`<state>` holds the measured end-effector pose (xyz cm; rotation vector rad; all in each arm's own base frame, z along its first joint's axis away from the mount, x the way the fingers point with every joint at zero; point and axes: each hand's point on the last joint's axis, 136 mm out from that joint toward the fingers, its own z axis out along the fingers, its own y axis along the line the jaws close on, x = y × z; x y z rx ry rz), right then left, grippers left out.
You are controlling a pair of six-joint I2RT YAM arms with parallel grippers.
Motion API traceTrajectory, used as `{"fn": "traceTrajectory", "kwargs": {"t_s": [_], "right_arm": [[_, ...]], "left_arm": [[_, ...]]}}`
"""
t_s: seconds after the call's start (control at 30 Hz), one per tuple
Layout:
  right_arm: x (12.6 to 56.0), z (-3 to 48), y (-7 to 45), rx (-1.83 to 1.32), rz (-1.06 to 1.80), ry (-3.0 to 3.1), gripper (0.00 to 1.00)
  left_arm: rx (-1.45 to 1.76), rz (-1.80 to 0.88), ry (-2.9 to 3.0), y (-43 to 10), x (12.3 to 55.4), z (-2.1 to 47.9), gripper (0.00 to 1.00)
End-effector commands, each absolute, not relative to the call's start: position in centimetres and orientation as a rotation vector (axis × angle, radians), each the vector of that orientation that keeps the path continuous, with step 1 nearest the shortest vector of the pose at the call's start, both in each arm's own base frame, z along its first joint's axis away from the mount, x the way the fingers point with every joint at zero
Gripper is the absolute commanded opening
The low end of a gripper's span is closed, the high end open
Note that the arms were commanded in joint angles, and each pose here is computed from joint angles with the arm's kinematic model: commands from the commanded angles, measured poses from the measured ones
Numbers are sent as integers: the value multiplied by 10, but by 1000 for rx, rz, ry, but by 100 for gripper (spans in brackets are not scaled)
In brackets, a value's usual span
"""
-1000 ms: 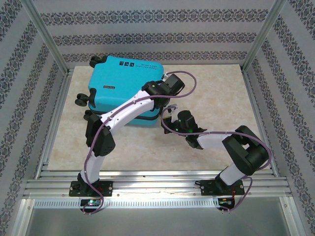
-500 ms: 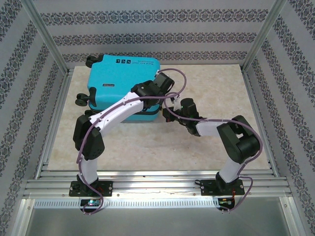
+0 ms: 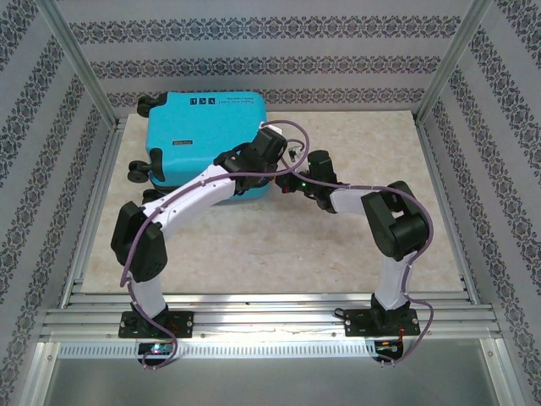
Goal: Pack the luggage
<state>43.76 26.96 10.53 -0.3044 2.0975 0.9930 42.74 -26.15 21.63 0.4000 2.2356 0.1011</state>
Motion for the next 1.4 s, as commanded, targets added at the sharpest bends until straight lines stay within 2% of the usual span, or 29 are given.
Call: {"fn": "traceTrajectory", "kwargs": {"t_s": [0.0,0.13,0.5,0.6,0.7,0.83,0.93,1.13,1.37], "right_arm": [[500,205,242,-208,902,1748,0],[496,210,246,-196,972,1714,0],[420,191,280,-234,1057,1738,0],[407,187,288,-254,1075,1750,0],[401,185,295,-281,1082,1758,0],[403,182,298,-289,1091,1766,0],[405,181,298,-293,1100,1765,0],[406,181,298,-310,1108,1763,0],[407,178,299,-316,1114,1770,0]], "left_arm": [[685,109,2659,-248,343,105,47],[702,45,2681,-249,331,95,45],[628,55,2788,-206,275,75,42],[573,64,2802,-187,257,85,42],[531,7,2741,-185,254,120,42],[499,-97,2594,-198,270,186,50],[497,-101,2512,-205,286,219,61],[515,86,2429,-208,327,247,73],[483,218,2331,-234,406,276,79]]}}
